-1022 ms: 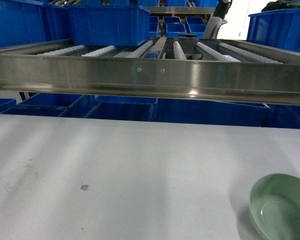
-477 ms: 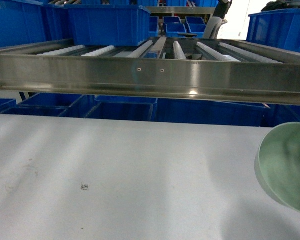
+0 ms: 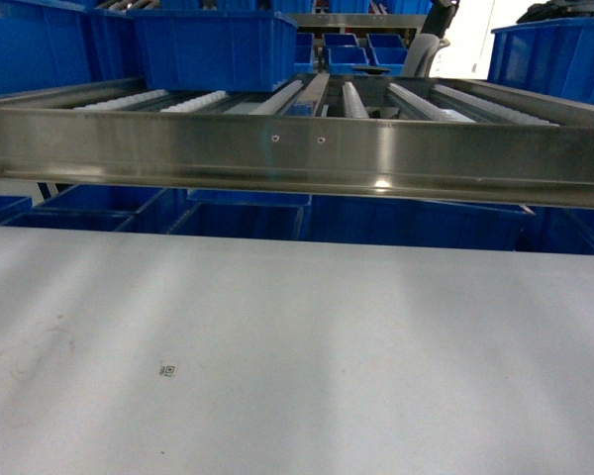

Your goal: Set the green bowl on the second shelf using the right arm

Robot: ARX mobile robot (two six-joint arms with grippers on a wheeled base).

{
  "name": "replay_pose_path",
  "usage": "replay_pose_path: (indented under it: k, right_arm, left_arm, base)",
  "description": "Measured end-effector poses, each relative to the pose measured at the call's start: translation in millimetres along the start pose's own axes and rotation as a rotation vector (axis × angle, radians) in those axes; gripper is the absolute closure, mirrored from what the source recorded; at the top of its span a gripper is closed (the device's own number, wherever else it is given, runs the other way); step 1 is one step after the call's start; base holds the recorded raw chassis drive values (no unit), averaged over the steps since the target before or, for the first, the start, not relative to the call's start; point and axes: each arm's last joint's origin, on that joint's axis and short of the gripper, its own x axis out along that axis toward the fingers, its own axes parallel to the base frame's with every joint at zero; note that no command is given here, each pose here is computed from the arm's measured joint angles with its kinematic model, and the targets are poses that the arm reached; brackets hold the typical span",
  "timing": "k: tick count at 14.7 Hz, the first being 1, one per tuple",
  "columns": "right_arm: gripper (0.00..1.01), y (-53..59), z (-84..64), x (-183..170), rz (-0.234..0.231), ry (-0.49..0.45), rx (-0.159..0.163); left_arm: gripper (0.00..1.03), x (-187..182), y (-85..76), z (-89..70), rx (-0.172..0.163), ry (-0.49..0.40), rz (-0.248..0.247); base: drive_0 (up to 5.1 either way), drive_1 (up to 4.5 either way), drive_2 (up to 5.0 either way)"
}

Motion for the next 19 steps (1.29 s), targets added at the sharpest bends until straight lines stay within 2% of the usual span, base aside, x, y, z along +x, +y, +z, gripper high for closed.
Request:
replay_pose_path:
  k: [3,5,7,9,12,19]
  right_arm:
    - [0.99,9.6,-3.7,-29,0.028,-0.042,0.029]
    - [0.99,14.6,-5.4,-43,0.041,-0.080,0.029]
    - [0.99,16.2,-6.8,-48,0.033,-0.113,0.033]
    - [0.99,19.9,-5.5,-52,0.035,-0.138,0.022]
    - [0.99,19.6,-6.4,-52,0.033,-0.131,0.025]
    - [0.99,19.4,-7.4,-52,0.026,-0.129,0.026]
  left_arm:
    - [0.05,0,0.0,0.0,0.000,0.000,0.000]
    - [0.05,0,0.0,0.0,0.000,0.000,0.000]
    - [0.05,0,0.0,0.0,0.000,0.000,0.000]
    - [0.05,0,0.0,0.0,0.000,0.000,0.000]
    - [0.05,0,0.0,0.0,0.000,0.000,0.000]
    - [0.05,0,0.0,0.0,0.000,0.000,0.000]
  base:
    - [0.0,0.00,0.0]
    - [0.0,0.00,0.0]
    - [0.0,0.00,0.0]
    - [0.0,0.00,0.0]
    - [0.0,0.00,0.0]
    - [-4.7,2.62,2.6]
